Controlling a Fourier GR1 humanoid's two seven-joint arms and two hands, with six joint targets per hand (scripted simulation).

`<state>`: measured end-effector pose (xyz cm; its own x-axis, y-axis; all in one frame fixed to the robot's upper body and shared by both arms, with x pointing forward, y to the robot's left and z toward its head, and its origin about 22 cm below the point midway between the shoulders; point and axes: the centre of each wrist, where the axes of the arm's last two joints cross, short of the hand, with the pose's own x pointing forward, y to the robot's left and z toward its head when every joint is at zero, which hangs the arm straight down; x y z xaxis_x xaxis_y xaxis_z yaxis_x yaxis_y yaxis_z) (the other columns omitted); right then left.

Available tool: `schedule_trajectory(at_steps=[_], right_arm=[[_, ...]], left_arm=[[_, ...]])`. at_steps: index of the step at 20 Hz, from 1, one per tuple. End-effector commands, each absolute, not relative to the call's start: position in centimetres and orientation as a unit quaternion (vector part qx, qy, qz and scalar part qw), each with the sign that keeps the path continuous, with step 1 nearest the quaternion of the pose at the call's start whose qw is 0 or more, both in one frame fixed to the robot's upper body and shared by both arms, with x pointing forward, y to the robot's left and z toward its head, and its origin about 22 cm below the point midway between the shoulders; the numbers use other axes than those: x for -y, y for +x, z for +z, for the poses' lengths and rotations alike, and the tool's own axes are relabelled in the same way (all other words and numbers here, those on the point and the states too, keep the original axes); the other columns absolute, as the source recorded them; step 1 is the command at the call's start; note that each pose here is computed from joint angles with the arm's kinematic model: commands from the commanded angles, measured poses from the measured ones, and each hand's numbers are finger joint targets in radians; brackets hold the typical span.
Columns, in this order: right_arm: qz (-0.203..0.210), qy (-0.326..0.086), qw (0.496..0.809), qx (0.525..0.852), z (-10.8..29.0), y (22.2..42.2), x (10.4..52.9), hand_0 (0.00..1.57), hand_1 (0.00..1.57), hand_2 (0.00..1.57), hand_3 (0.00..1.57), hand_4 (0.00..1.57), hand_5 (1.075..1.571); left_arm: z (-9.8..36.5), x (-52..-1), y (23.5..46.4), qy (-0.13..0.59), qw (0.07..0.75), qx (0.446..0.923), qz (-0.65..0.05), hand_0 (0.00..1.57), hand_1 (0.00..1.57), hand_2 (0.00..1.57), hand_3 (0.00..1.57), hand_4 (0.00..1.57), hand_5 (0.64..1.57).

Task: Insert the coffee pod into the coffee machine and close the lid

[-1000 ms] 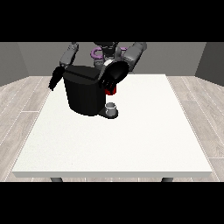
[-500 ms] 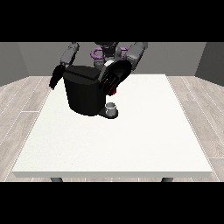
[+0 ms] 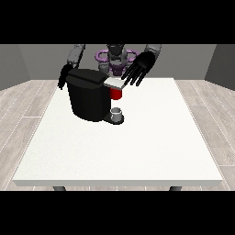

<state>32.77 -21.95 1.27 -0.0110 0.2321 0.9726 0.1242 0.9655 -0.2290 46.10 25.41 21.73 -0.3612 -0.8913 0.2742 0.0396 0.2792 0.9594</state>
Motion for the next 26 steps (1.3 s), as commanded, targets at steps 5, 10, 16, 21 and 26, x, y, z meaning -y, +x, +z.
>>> schedule_trajectory(at_steps=[5,10,16,21,26], right_arm=[[0.017,-0.139,0.743,0.654,-4.0,28.4,24.2,0.0,0.0,0.0,0.0,0.0,1.571],[-0.009,-0.124,0.736,0.665,-3.5,28.1,25.0,0.0,0.0,0.0,0.0,0.0,1.571],[0.036,-0.075,0.718,0.691,-1.5,29.0,24.2,0.0,0.0,0.0,0.0,0.0,1.571],[0.08,-0.089,0.723,0.68,0.3,29.5,25.9,0.0,0.0,0.0,0.0,0.11,1.571],[0.054,-0.104,0.723,0.681,1.9,31.7,27.8,0.0,0.0,0.0,0.0,0.0,1.571]], left_arm=[[10.6,-23.4,44.5,0.118,0.582,0.725,-0.348,0.0,0.0,0.0,0.0,0.2,1.571],[0.6,-23.2,40.5,-0.014,0.67,0.717,-0.189,0.0,0.0,0.0,0.0,0.0,1.571],[-5.4,-22.1,36.3,-0.056,0.719,0.669,-0.181,0.0,0.0,0.0,0.0,0.39,1.571],[-7.1,-22.6,34.5,-0.08,0.755,0.629,-0.165,0.0,0.0,0.0,0.0,0.39,1.571],[-5.8,-22.0,34.4,-0.088,0.732,0.659,-0.15,0.0,0.0,0.0,0.0,0.35,1.571]])
